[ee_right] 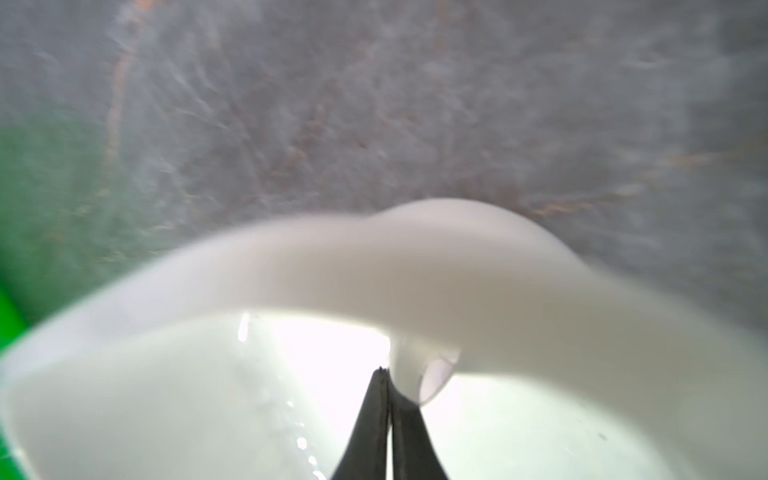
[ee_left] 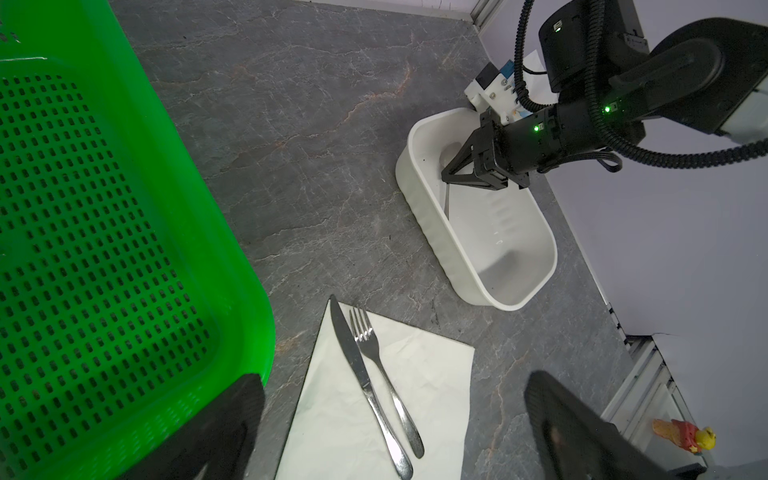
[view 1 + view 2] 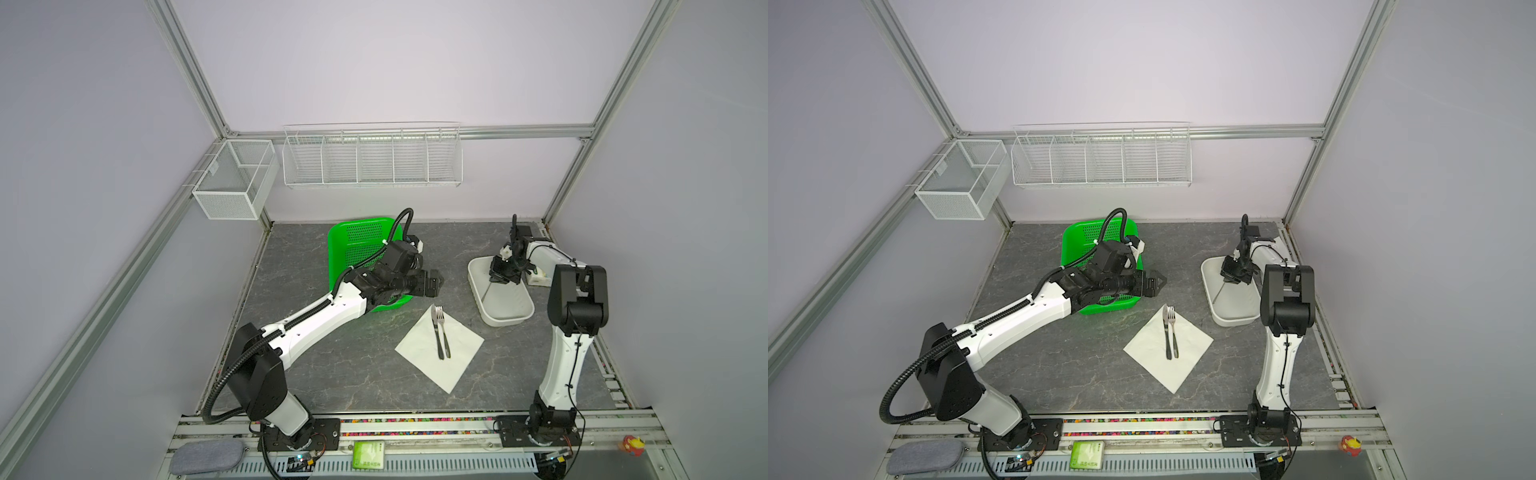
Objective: Place the utensils on the paper napkin and roll it up
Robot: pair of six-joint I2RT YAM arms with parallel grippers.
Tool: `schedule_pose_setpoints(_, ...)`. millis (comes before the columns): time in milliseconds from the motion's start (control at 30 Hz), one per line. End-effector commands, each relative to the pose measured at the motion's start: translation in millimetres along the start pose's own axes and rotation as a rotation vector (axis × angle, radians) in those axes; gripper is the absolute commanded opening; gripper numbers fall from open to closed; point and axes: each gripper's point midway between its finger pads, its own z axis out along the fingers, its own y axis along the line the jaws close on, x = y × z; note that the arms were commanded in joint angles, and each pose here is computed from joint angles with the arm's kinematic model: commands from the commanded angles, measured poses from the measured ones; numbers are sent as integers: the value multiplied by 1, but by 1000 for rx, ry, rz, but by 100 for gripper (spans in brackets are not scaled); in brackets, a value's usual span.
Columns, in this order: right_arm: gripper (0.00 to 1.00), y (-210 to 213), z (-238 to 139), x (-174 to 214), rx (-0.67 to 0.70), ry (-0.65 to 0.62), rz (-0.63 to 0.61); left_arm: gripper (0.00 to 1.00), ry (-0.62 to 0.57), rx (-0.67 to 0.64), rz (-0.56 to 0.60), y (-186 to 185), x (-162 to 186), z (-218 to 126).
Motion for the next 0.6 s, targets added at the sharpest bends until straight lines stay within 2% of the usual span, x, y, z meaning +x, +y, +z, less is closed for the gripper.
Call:
schedule_pose_setpoints(0, 7, -14, -27, 10, 182, 27, -109, 99, -6, 1, -14, 0, -3, -3)
schedule_pose_setpoints(100, 7, -32, -34, 20, 380, 97, -208, 99, -3, 4, -15, 0, -2, -1)
schedule_pose_setpoints(267, 7, -53, -40, 17, 686, 130, -354, 99, 1, 2, -15, 1, 0, -1)
schedule_pose_setpoints(433, 7, -57, -27, 14, 773, 171, -421, 99, -11, -6, -11, 4, 1, -4)
schedule_pose_setpoints(567, 7, -50, -17, 14, 753, 168, -441, 99, -18, -14, -7, 6, 0, -7)
